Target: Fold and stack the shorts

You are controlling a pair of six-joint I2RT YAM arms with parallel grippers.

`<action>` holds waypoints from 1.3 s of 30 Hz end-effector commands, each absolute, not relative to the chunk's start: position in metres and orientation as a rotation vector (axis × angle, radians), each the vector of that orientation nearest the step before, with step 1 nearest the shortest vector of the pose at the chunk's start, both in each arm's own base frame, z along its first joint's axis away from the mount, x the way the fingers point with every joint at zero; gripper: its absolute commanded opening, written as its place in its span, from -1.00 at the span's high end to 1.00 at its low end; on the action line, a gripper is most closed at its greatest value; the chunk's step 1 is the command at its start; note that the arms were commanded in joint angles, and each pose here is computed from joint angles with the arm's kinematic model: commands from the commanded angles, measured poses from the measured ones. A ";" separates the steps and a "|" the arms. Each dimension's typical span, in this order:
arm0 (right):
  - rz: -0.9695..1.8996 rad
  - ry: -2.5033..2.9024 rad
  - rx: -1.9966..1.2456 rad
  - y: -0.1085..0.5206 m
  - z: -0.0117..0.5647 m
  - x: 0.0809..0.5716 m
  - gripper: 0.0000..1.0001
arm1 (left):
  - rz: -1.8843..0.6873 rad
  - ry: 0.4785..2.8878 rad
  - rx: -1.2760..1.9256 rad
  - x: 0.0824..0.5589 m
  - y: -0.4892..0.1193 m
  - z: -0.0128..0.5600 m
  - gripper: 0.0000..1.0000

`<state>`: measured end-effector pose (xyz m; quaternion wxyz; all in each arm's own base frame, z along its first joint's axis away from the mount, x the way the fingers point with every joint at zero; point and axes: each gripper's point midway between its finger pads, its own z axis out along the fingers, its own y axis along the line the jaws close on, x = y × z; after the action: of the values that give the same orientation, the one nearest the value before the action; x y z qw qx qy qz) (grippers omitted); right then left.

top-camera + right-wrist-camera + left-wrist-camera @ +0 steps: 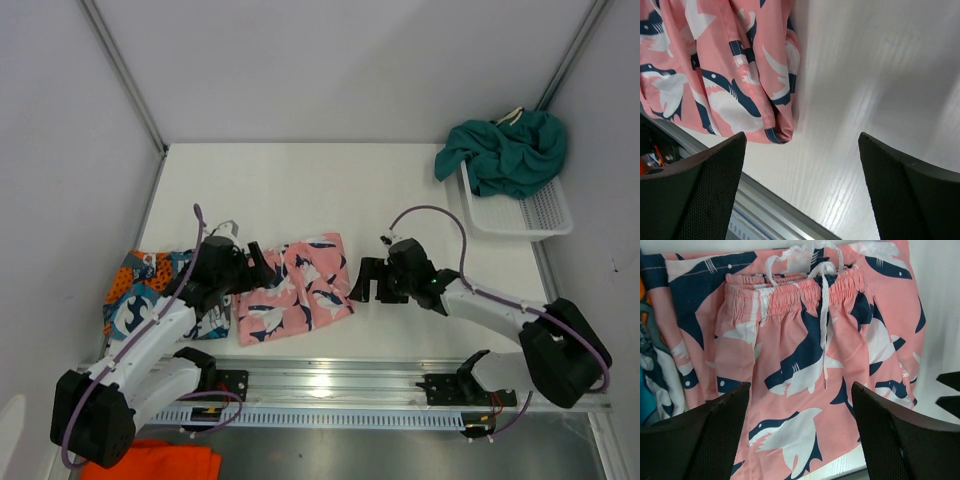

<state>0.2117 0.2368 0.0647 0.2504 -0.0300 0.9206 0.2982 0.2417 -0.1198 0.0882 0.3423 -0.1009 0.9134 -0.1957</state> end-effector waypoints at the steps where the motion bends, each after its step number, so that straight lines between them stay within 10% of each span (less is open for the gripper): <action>1: 0.885 2.486 -0.314 0.259 0.069 0.220 -0.89 | -0.495 2.318 -0.299 0.247 -0.113 0.115 -0.71; 21: 1.112 2.494 -0.482 0.346 0.035 0.260 -0.86 | -0.486 2.306 -0.300 0.244 -0.110 0.133 -0.75; 30: 0.736 2.603 -0.549 0.341 0.006 0.256 0.06 | -0.481 2.320 -0.299 0.243 -0.110 0.129 -0.75; 33: 0.611 2.634 -0.485 0.326 -0.002 0.263 0.89 | -0.483 2.315 -0.298 0.244 -0.110 0.130 -0.75; 39: 0.572 2.635 -0.378 0.281 0.008 0.273 1.00 | -0.505 2.334 -0.277 0.244 -0.115 0.123 -0.75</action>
<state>0.2703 0.3334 0.0208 0.2135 -0.1619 0.9221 0.2790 0.2364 -0.1113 0.1144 0.3516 -0.1087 0.9117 -0.1825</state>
